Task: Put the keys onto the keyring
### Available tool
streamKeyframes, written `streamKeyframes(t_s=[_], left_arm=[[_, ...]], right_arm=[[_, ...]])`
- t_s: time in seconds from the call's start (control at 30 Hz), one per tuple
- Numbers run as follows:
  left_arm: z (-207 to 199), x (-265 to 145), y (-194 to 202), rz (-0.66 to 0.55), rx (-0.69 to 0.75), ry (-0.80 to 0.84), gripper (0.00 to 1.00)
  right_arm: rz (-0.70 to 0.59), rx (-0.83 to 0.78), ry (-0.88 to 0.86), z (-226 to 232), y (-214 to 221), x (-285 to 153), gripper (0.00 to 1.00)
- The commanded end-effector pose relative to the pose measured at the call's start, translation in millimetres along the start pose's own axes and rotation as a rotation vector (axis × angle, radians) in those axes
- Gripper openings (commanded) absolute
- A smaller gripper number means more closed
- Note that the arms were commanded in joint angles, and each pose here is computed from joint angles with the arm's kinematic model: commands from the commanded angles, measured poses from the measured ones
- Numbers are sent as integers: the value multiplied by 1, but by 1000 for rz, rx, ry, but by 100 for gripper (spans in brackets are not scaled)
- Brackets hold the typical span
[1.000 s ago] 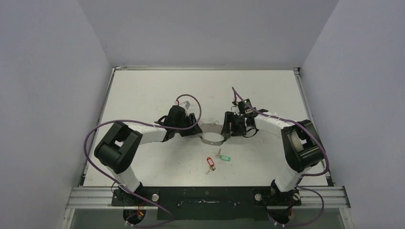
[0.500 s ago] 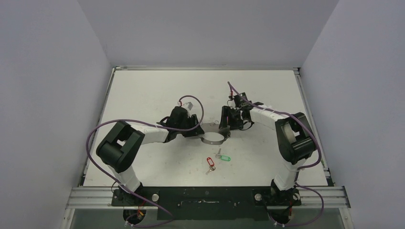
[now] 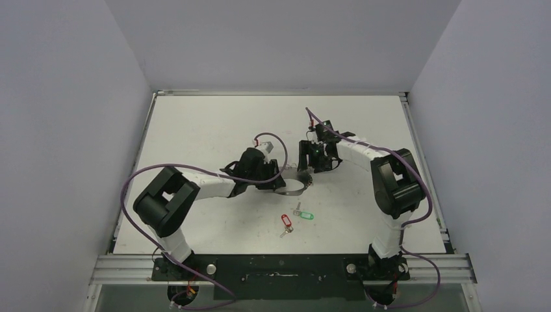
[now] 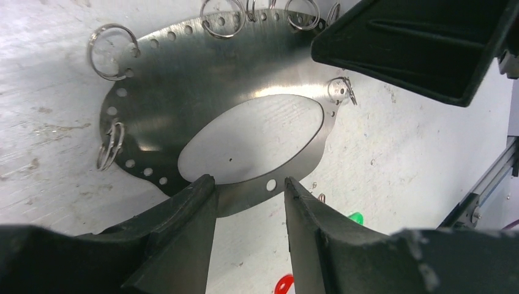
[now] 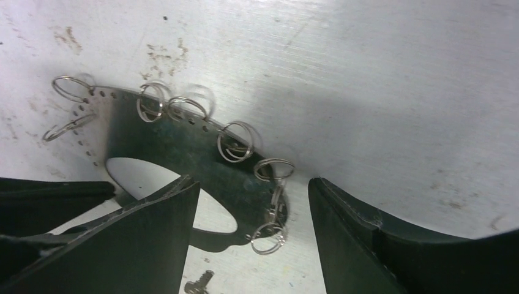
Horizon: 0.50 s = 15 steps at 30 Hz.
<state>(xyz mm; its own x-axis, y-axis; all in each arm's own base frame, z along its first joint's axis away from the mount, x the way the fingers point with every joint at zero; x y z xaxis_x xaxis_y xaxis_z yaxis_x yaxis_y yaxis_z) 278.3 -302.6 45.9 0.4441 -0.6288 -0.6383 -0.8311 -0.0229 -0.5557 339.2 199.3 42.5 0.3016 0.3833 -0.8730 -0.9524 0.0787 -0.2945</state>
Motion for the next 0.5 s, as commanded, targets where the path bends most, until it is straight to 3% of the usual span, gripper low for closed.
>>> streamKeyframes(t_s=[0.0, 0.23, 0.47], left_arm=[[-10, -23, -31, -135, 75, 4, 43], [3, -69, -52, -257, 92, -105, 46], [40, -128, -63, -350, 44, -357, 48]], right_arm=[[-52, -53, 106, -9, -17, -23, 68], [-144, -124, 158, 17, -28, -58, 69], [-170, -192, 83, 79, -19, -56, 63]])
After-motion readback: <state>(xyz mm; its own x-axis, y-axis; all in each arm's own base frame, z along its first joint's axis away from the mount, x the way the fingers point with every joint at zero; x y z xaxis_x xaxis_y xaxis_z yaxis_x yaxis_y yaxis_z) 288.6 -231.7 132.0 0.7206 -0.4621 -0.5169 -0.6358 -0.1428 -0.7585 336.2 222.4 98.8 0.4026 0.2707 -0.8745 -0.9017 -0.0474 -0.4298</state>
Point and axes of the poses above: each gripper's point midway between its finger pads, its own x axis out along the fingers, its own z axis along the line the jaws close on, y = z × x, the point moved 2 cm from there along -x, back along the fingers, and after that the axes turned 6 degrees about x, right-handed, at the moved point
